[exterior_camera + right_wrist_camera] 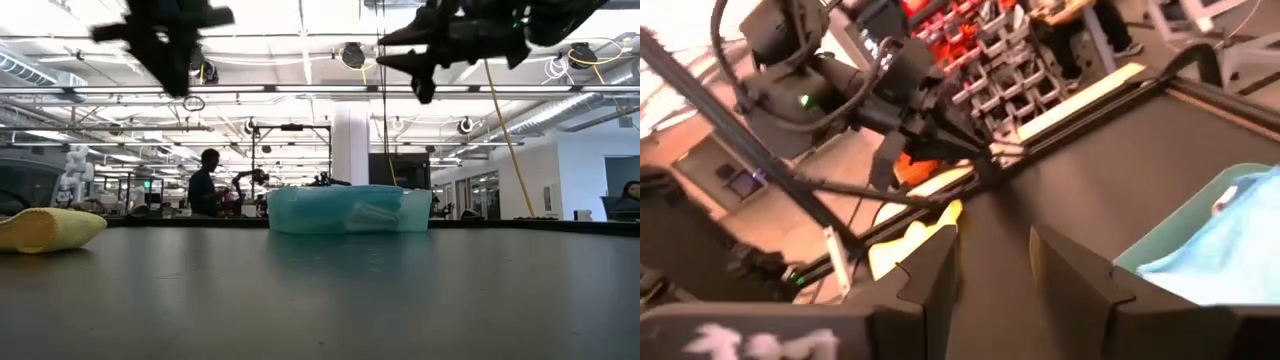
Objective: Fold microfiber towels
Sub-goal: Fold the yellow microfiber towel
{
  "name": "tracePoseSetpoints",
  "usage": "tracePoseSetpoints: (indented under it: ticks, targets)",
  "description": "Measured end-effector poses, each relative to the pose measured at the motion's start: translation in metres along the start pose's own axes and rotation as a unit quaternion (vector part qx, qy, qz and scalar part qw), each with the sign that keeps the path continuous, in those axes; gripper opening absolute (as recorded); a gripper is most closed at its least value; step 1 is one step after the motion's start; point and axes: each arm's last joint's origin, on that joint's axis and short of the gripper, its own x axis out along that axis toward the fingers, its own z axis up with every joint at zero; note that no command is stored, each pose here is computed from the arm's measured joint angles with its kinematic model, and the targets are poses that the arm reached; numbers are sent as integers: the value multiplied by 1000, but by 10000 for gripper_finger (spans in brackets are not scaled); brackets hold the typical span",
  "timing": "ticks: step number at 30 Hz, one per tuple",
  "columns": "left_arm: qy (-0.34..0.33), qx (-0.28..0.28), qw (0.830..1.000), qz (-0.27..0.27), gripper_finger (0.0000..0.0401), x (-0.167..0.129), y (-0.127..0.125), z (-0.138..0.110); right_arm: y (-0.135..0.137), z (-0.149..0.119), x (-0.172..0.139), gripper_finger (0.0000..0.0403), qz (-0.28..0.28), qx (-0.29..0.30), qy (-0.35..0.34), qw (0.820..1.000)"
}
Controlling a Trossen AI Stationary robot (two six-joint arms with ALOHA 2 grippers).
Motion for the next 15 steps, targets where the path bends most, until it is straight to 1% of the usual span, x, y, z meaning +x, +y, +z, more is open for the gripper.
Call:
tracePoseSetpoints:
  ticks: [2, 4, 8, 11, 13, 15]
  targets:
    - [13, -24, 1000, 6, 72, -12, 2, -21, 7, -1, -3, 121, 5, -7, 7, 1000]
    - [42, -38, 998, 3, 72, -24, 3, -42, 11, -4, -6, 121, 3, -3, 22, 1000]
    - [127, -15, 992, -13, 72, -41, -1, -82, 14, -12, -7, 121, -2, 2, 53, 999]
    - [176, 19, 984, -37, 72, -51, -6, -111, 14, -17, -6, 121, -7, 6, 76, 997]
    - [186, 33, 979, -71, 72, -57, -12, -128, 14, -20, -5, 121, -8, 10, 87, 996]
    - [188, 43, 978, -85, 72, -59, -17, -141, 14, -22, -4, 121, -11, 14, 96, 995]
